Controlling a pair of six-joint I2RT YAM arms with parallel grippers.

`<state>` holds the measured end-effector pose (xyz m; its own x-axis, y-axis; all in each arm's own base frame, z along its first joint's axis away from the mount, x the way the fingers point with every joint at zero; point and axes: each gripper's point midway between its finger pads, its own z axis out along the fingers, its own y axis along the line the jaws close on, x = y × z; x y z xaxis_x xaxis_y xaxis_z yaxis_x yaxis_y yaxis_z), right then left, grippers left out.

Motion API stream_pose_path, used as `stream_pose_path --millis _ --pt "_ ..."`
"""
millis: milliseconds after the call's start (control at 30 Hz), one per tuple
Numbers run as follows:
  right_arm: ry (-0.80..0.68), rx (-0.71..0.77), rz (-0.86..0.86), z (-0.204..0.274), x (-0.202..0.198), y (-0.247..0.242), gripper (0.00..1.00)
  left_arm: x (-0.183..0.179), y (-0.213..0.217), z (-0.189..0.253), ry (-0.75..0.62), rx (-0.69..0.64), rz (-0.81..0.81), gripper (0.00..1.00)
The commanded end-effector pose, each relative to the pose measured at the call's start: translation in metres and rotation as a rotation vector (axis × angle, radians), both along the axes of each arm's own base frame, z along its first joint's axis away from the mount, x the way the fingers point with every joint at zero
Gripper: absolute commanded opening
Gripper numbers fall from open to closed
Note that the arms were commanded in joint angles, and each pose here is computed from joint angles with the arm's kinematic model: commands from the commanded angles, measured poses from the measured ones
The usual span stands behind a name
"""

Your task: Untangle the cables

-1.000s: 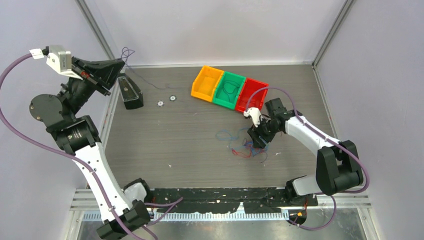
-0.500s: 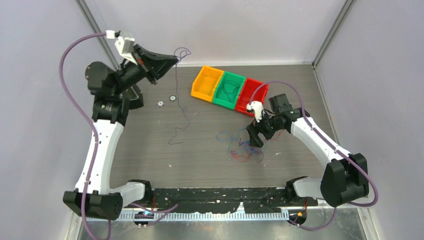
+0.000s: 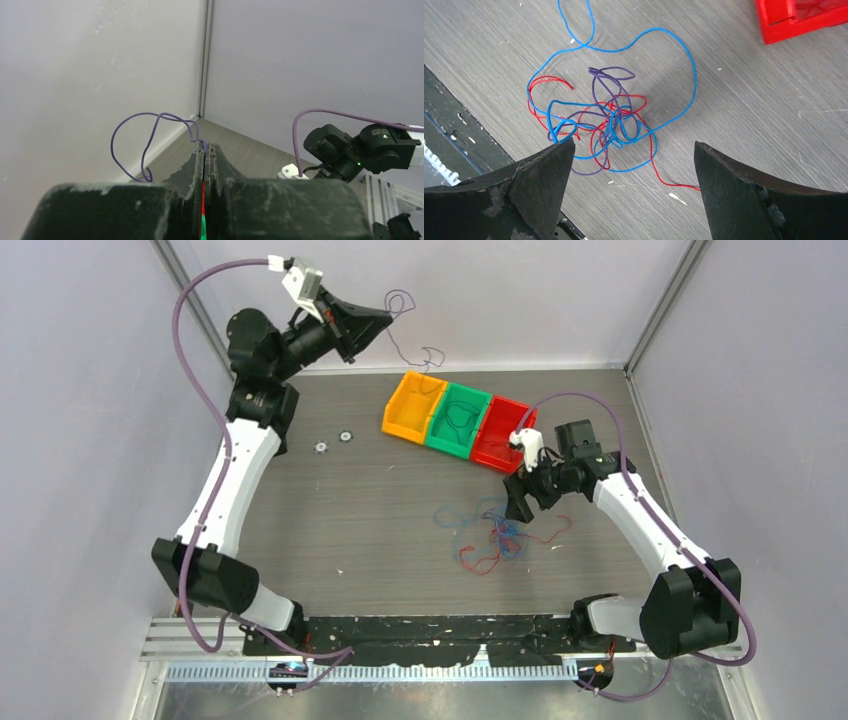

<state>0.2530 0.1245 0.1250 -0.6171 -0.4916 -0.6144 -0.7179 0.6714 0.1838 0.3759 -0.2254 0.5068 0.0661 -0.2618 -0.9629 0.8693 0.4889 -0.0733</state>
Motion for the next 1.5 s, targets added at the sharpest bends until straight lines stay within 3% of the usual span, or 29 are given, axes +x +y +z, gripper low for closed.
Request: stream_pose_path --millis 0,167,533,1200,1467 --pt "-0.040 0.062 -0.035 0.026 0.016 0.000 0.95 0.017 -0.013 0.031 -0.121 -0.022 0.019 0.00" --pt "-0.020 0.070 -0.037 0.024 0.017 -0.001 0.95 0.045 -0.033 0.031 -0.137 -0.037 0.012 0.00" --pt "0.004 0.073 -0.041 0.019 0.018 -0.006 0.95 0.083 -0.066 -0.024 -0.053 -0.019 -0.034 0.00" --pt "0.047 0.081 -0.049 0.007 0.021 -0.010 0.95 0.094 -0.079 0.016 -0.139 -0.061 -0.010 0.00" --pt "0.063 0.094 -0.055 0.005 0.021 -0.010 0.95 0.116 -0.100 -0.057 -0.048 0.042 -0.015 0.00"
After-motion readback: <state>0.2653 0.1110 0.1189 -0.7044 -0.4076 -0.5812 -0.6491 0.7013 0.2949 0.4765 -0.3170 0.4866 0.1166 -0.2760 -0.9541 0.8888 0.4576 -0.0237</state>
